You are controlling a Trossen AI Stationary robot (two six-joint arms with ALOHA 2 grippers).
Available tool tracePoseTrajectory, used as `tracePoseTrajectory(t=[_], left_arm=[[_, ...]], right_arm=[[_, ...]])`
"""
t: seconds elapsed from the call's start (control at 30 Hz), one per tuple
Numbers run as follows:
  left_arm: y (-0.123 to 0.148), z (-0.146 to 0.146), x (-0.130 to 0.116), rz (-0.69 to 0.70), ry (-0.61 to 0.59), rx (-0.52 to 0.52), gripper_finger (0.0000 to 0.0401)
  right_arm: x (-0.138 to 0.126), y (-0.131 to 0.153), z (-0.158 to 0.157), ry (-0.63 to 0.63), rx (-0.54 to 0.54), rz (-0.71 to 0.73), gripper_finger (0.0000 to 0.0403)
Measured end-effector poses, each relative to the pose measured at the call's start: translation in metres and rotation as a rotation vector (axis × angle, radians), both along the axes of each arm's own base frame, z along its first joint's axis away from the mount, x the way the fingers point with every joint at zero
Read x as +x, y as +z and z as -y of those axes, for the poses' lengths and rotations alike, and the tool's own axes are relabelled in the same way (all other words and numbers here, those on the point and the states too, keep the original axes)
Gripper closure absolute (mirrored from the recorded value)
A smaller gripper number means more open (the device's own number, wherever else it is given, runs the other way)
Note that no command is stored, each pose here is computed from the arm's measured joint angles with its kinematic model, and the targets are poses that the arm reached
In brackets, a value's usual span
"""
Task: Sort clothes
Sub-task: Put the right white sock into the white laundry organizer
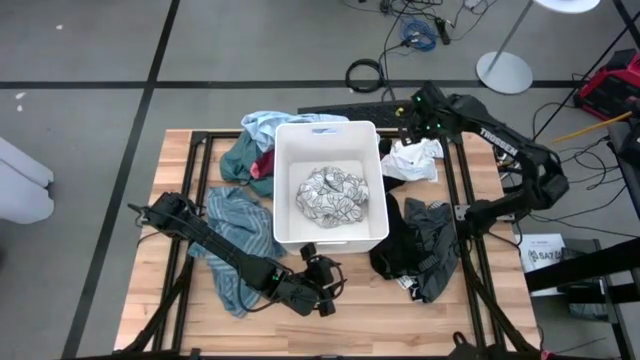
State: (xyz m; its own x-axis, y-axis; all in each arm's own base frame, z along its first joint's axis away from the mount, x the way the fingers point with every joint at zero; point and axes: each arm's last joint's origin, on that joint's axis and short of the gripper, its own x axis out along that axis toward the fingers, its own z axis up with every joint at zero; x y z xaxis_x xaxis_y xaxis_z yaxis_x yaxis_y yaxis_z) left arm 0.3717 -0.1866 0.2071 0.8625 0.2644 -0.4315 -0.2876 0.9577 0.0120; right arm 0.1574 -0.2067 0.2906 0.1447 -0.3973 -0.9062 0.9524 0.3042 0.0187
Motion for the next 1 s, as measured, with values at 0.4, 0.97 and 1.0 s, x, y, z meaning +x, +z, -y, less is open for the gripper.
tracePoseTrajectory(t=[0.4, 0.97, 1.0], left_arm=[[0.0, 0.0, 0.0, -0.005, -0.003, 0.008, 0.0189], [0.0, 0.0, 0.0, -0.006, -0.004, 0.009, 0.0189], [0.0, 0.0, 0.0, -0.006, -0.007, 0.007, 0.0189]], right_arm=[[0.003, -0.073, 0.002, 0.058, 0.151, 0.052, 0.0184], [0.024, -0.078, -0.025, 0.244, 0.229, 0.045, 0.0394], [0.025, -0.078, -0.026, 0.25, 0.229, 0.044, 0.0394]])
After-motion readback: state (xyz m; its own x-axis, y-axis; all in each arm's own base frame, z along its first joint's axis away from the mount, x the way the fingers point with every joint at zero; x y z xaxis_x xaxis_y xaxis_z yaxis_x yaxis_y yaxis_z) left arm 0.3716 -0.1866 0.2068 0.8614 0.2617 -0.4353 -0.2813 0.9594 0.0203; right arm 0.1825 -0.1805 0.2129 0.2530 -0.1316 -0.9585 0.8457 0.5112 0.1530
